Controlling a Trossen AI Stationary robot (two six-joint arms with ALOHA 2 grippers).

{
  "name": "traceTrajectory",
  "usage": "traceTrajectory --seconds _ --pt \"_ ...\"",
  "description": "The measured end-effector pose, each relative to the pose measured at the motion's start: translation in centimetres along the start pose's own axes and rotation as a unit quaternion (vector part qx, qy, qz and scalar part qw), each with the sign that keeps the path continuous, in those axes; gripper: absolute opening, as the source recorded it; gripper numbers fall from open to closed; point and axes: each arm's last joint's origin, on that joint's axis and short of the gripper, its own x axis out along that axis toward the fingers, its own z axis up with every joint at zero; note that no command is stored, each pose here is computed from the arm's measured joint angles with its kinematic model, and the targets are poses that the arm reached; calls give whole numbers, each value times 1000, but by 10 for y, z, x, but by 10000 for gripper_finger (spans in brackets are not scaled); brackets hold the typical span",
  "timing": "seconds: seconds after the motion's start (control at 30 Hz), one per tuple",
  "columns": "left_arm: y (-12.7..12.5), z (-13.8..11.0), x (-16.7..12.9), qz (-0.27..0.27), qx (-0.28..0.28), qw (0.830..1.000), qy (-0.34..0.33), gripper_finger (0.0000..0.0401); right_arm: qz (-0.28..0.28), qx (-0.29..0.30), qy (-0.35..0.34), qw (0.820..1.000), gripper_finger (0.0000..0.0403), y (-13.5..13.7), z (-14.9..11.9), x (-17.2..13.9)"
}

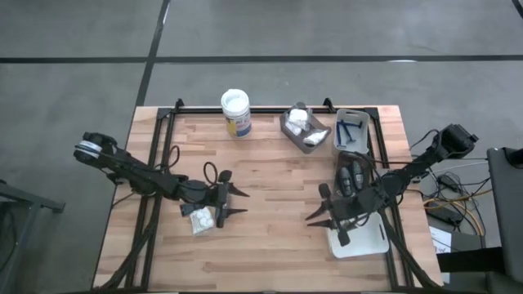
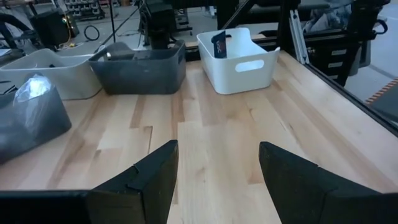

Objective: Pick & Place Travel size toiletries
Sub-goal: Put the gray deodorant into the bottom black bin

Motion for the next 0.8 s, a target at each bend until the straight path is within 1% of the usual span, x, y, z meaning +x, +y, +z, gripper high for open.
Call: traceTrajectory --seconds 0.13,0.43,0.63,0.73,0.8 --pt "0 -3 -1 0 -4 1000 7 229 0 19 -3 1000 54 0 2 0" --pt "0 -4 -1 0 -14 1000 12 229 0 16 -3 1000 34 0 2 0" --pt "-2 -12 -3 -8 -13 998 54 229 1 16 -4 1000 35 0 2 0" --pt "-5 -13 -5 -28 -24 996 84 229 1 17 -4 1000 41 0 2 0" --pt "-7 -15 -8 -45 -36 992 117 229 0 16 -4 1000 48 0 2 0"
